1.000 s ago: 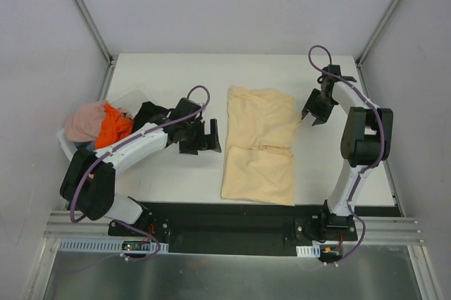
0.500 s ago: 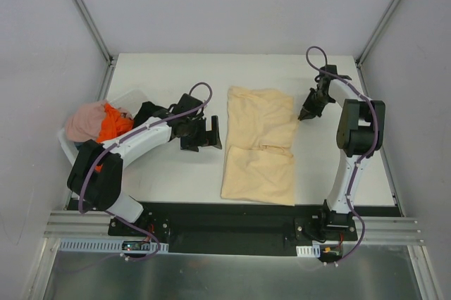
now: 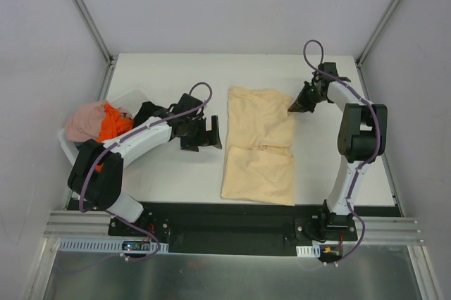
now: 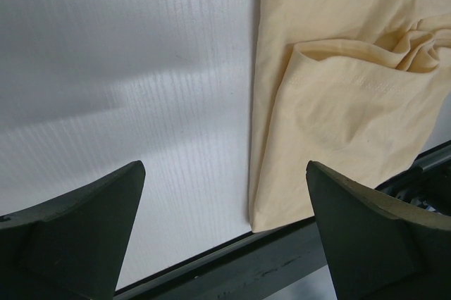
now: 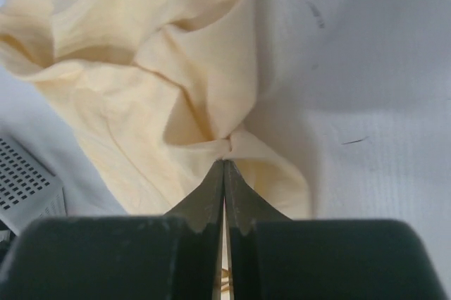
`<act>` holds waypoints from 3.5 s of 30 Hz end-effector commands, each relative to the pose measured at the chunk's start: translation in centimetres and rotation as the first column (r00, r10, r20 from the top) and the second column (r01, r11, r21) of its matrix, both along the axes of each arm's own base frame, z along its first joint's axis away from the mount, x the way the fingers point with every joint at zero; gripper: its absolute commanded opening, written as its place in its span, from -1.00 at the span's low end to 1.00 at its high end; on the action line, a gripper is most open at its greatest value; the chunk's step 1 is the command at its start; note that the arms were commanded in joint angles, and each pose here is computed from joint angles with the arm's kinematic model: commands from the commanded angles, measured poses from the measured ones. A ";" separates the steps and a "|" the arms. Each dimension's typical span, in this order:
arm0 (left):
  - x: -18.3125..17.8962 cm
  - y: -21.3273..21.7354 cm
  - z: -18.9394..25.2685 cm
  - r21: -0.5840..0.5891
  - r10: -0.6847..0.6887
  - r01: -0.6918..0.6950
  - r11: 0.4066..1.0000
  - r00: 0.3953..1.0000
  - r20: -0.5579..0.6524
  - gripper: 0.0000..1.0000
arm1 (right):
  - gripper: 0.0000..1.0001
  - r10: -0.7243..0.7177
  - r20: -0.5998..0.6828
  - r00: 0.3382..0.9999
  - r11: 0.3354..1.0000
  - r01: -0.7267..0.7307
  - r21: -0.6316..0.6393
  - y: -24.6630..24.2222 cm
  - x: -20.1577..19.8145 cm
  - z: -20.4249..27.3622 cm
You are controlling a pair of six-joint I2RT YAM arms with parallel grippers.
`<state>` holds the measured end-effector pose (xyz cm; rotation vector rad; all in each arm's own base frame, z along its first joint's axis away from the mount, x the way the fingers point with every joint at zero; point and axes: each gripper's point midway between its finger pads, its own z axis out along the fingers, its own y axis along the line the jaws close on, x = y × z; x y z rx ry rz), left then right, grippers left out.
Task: Fold and stack the t-shirts
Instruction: Grab one side of the 2/3 rectangular tshirt with both arms
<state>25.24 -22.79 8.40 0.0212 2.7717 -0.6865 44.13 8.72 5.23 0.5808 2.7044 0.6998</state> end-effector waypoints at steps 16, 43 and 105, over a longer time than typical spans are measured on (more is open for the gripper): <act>-0.4 0.5 1.2 -0.016 -0.005 0.005 1.000 1.000 0.029 0.99 | -0.86 -0.043 0.032 0.999 0.960 0.050 -0.277 -1.4 -0.5 1.7; -1.3 0.8 0.9 -0.026 0.015 -0.015 1.000 1.000 0.004 0.99 | -0.66 -0.164 -0.054 0.985 0.978 0.155 -0.140 -1.7 -1.5 -0.5; -7.3 -1.2 3.3 -0.116 -0.022 0.029 0.993 0.998 0.066 0.99 | 0.93 0.071 0.308 0.949 0.986 -0.020 -0.164 0.5 -10.5 11.4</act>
